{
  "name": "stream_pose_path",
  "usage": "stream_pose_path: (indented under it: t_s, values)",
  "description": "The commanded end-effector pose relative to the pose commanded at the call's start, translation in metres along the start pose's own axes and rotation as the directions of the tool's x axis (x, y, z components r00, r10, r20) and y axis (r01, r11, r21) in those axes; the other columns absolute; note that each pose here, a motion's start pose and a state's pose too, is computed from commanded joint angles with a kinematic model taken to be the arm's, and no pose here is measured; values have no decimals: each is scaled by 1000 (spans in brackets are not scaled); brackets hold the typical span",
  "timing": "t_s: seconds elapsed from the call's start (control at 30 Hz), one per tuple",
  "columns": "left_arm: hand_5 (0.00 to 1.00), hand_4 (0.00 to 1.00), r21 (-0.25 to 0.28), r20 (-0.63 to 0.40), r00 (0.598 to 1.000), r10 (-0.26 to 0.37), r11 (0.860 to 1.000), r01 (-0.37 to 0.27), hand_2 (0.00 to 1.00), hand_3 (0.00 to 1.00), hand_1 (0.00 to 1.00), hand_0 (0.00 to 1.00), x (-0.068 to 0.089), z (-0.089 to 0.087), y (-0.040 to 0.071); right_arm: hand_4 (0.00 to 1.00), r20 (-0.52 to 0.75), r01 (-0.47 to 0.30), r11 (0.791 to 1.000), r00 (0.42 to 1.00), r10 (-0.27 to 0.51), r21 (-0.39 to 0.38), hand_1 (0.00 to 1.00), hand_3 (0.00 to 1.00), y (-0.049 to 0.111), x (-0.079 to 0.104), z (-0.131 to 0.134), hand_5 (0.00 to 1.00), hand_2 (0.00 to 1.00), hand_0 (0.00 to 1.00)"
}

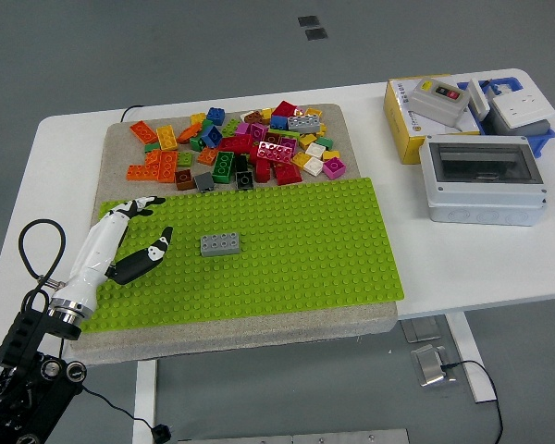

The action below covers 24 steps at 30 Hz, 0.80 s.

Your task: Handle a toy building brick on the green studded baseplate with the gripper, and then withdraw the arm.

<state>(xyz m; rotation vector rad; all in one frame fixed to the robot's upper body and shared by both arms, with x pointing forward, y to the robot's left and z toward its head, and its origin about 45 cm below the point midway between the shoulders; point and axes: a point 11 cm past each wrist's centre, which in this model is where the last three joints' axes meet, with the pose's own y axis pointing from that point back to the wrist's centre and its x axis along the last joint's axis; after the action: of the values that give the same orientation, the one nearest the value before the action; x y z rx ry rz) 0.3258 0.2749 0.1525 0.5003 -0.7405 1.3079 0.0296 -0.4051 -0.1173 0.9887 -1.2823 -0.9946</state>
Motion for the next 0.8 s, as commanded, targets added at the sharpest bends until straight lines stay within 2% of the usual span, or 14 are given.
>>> stream_pose_path:
  t_s: [0.17, 0.37, 0.4, 0.43, 0.6, 0.63, 0.8]
  values:
    - [680, 649, -1, -13, 1000, 12, 1000, -12, 863, 812, 819, 935, 1, 0, 0, 404, 8, 10, 1000, 1000, -10, -10, 641, 592, 0, 0, 2, 762, 672, 644]
    - [673, 650, 31, 3, 1000, 2, 1000, -2, 871, 813, 839, 935, -3, -4, 1, 391, 3, 18, 1000, 1000, -18, 2, 641, 590, 0, -3, 0, 770, 671, 643]
    - [605, 623, 35, 7, 1000, 1, 999, -1, 882, 815, 846, 935, -3, -5, 1, 384, 4, 19, 1000, 1000, -19, 1, 641, 586, 0, -3, 0, 775, 671, 646]
    - [605, 623, 36, 12, 1000, -1, 999, 1, 882, 815, 846, 935, -3, -5, 1, 384, 5, 20, 1000, 1000, -20, 1, 641, 586, 0, -3, 0, 775, 671, 646]
    - [605, 623, 37, 85, 996, -30, 999, 27, 882, 815, 846, 935, -5, -5, 0, 384, 2, 17, 1000, 1000, -17, -4, 641, 586, 0, -2, 0, 775, 671, 646]
    - [437, 493, 38, 102, 994, -39, 999, 35, 819, 893, 747, 925, -6, -5, 0, 384, 1, 16, 1000, 1000, -16, -5, 642, 584, 0, -2, 0, 772, 672, 645]
    - [437, 493, 33, 121, 992, -33, 999, 29, 819, 893, 747, 925, -5, -6, 1, 393, -5, 9, 1000, 1000, -9, -6, 641, 573, 0, 0, -2, 773, 671, 646]
